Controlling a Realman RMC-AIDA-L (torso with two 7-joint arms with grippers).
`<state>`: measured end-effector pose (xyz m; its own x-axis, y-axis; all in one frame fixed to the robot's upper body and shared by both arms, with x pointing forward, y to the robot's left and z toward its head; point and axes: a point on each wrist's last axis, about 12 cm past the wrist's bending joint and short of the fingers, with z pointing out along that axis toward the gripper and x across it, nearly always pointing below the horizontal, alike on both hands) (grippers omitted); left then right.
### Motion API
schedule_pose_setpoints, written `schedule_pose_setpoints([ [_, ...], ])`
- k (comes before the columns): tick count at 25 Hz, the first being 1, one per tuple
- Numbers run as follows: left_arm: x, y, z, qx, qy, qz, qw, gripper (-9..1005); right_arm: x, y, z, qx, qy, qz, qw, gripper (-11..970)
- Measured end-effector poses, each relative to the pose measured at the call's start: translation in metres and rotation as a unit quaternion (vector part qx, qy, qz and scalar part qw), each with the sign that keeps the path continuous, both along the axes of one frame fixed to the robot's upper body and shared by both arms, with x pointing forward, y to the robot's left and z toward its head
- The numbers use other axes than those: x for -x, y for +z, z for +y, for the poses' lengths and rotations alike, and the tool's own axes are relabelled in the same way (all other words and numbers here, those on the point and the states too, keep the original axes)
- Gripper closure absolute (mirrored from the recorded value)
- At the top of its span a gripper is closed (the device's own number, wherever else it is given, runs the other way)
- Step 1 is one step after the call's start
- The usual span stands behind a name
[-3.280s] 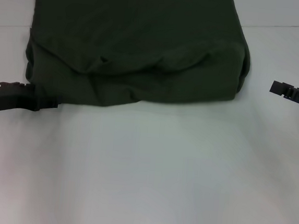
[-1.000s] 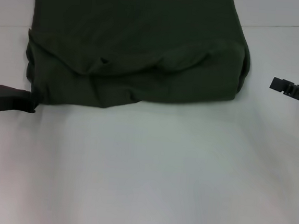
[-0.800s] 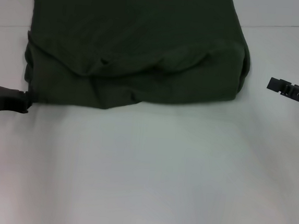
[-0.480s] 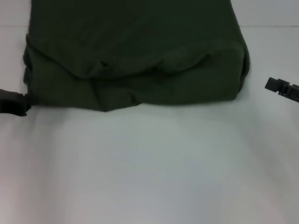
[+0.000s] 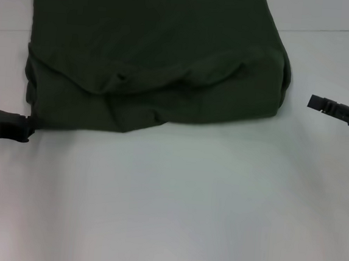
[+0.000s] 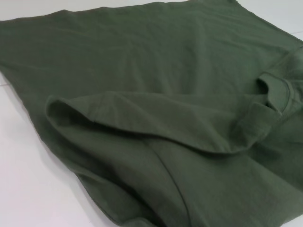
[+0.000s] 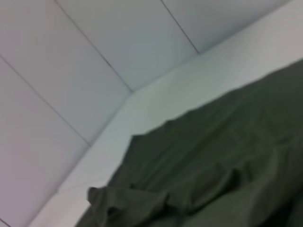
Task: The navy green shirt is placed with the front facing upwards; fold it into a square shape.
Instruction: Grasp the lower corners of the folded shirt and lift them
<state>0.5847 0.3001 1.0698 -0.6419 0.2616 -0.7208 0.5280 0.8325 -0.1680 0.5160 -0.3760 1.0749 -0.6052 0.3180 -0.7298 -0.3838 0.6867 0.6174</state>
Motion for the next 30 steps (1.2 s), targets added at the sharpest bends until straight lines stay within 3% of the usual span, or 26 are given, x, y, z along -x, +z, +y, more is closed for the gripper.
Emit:
schedule_pose_setpoints([
  [6, -0.001, 0.000, -0.001, -0.004, -0.004, 0.000, 1.000, 994, -0.022, 0.002, 0.006, 0.010, -0.020, 0.024, 0.999, 279],
  [17, -0.002, 0.001, -0.005, -0.004, -0.010, -0.002, 1.000, 993, -0.071, 0.004, 0.048, 0.065, 0.006, 0.095, 0.993, 282],
  [30, -0.004, 0.002, -0.006, -0.004, -0.011, -0.004, 1.000, 992, -0.076, 0.003, 0.048, 0.081, -0.001, 0.102, 0.992, 287],
])
